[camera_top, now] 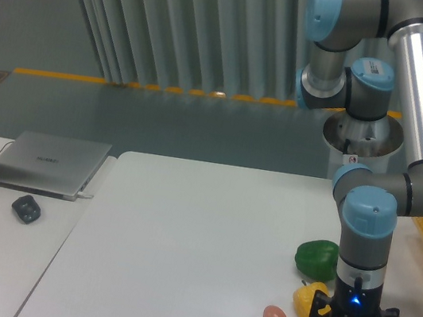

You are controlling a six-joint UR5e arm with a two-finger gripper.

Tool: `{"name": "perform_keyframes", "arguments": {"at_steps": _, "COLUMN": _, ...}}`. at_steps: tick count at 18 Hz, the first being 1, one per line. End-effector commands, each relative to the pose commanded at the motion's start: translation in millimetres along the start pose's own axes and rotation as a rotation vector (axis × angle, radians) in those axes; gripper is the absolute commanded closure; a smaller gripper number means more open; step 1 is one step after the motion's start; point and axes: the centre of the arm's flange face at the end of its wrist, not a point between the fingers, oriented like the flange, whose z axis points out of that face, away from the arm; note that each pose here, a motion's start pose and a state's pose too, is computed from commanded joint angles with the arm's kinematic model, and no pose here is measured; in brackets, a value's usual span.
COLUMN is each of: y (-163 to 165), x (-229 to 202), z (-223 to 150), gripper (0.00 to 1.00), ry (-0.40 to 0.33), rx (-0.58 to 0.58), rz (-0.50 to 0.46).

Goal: Place the red peppers in a basket
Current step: 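Descend around the red pepper and close the gripper on it, then lift the red pepper and carry it toward the yellow basket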

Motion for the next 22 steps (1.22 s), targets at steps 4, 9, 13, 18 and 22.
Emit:
{"name": "perform_keyframes", "arguments": {"at_steps": 4, "y": 1.0, "x": 0.1, "z": 0.1, "gripper": 0.18, "ry": -0.001, "rx": -0.002, "rz": 0.000}}
{"name": "perform_keyframes", "arguments": {"at_steps": 9, "y": 1.7, "x": 1.3, "z": 2.9, "gripper": 0.21, "ry": 0.000, "rx": -0.006, "rz": 0.003}}
{"name": "perform_keyframes", "arguments": {"at_steps": 13, "y": 1.9, "x": 2.6, "z": 5.0, "gripper": 0.29, "ry": 0.003, "rx": -0.009, "rz": 0.004}}
{"name": "perform_keyframes", "arguments": {"at_steps": 18, "y": 2.3, "x": 2.7, "z": 3.6, "gripper": 0.34, "ry": 0.003, "rx": -0.009, "rz": 0.015}}
{"name": "perform_keyframes", "arguments": {"at_steps": 22, "y": 1.6, "x": 2.8, "z": 0.9, "gripper": 0.40, "ry": 0.004, "rx": -0.005, "rz": 0.017}}
